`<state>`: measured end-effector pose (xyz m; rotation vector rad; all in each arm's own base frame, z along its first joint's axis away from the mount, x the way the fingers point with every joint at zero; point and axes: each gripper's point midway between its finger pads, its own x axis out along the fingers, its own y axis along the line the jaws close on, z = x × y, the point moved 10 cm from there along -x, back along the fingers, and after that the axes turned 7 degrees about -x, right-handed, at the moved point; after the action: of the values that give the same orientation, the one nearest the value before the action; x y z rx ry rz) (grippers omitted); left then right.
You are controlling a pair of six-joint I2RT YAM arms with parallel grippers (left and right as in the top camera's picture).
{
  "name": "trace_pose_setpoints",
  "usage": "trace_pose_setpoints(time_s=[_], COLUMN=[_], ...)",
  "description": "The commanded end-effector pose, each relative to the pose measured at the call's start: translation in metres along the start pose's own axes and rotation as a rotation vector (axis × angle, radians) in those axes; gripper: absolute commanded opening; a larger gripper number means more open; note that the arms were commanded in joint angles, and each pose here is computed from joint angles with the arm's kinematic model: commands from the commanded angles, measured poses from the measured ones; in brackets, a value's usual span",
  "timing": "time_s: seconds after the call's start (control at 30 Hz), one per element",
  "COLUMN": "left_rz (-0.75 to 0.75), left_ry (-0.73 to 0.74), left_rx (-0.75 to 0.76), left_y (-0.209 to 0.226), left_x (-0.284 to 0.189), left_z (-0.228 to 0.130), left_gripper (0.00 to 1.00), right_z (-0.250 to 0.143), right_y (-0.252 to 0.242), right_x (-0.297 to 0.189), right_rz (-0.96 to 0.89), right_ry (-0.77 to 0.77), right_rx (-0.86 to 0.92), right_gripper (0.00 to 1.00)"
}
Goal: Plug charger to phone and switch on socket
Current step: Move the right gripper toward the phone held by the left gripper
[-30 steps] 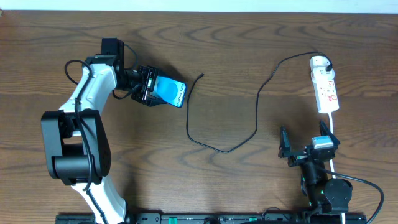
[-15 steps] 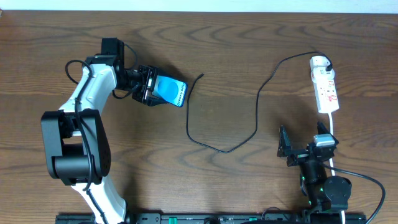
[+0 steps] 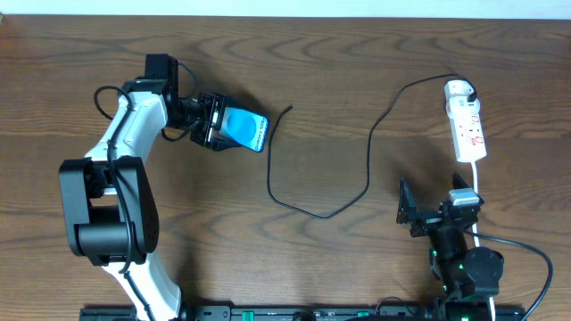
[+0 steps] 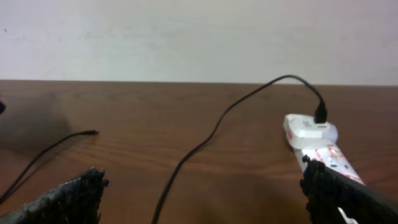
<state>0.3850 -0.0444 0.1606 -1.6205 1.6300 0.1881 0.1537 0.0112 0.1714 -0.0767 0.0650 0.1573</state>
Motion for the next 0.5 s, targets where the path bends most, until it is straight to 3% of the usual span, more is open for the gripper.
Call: trace_pose_setpoints(time_s=[0.0,0.47], left_rz=[-0.059,-0.081], left_ry=[0.059,0.126], left_rx=[0.033,-0.025], left_y=[-0.008,-0.011], left_x=[-0.007,-0.008], left_z=[-0.009,-0.013], left_gripper=[0.63,0.63], right_z=[0.015,0.037], right_y=[-0.001,-0.007], right_x=[0.002,0.031], right_rz=[0.010,0.028], right_ry=[-0.001,0.157], right_rx=[0.058,0.085], right_gripper=[0.99,0.99])
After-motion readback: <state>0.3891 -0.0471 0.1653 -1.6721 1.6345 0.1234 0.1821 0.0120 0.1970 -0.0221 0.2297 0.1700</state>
